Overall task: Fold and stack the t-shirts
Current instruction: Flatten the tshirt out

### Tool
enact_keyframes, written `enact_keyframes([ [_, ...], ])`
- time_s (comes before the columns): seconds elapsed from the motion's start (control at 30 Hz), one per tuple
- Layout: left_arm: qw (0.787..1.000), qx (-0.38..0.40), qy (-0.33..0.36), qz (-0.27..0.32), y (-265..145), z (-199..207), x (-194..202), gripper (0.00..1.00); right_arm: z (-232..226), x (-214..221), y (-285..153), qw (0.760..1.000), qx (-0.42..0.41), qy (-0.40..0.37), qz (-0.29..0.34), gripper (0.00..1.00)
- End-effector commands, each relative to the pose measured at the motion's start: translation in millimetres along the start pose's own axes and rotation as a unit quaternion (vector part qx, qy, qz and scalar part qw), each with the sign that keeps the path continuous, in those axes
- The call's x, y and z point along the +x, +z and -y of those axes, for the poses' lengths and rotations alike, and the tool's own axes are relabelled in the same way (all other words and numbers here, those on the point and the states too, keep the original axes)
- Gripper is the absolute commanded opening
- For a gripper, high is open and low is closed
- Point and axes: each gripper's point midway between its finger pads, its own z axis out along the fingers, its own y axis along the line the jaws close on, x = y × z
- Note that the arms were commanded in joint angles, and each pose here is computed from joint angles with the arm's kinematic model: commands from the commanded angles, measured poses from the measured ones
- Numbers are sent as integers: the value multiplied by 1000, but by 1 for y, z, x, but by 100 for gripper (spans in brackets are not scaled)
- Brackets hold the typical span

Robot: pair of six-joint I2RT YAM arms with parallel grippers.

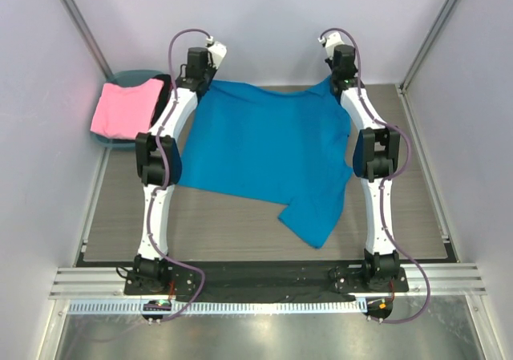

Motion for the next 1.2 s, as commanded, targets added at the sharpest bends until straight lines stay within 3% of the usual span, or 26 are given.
enact_keyframes([
  [0.0,996,-57,-25,65,-3,-34,-39,0,40,-46,-2,996,52,28,66,1],
  [0.23,997,-27,-21,76,-13,-28,-45,0,30,-33,-4,998,34,16,47,1],
  [0.47,998,65,-2,12,-32,7,-8,0,2,13,-34,998,-40,-31,-29,1],
  [0.67,996,81,0,-27,-37,17,19,0,-7,32,-52,995,-69,-51,-54,1],
  [1.17,999,36,-37,13,-74,-37,-20,0,45,-12,-99,998,-45,-29,-27,1],
])
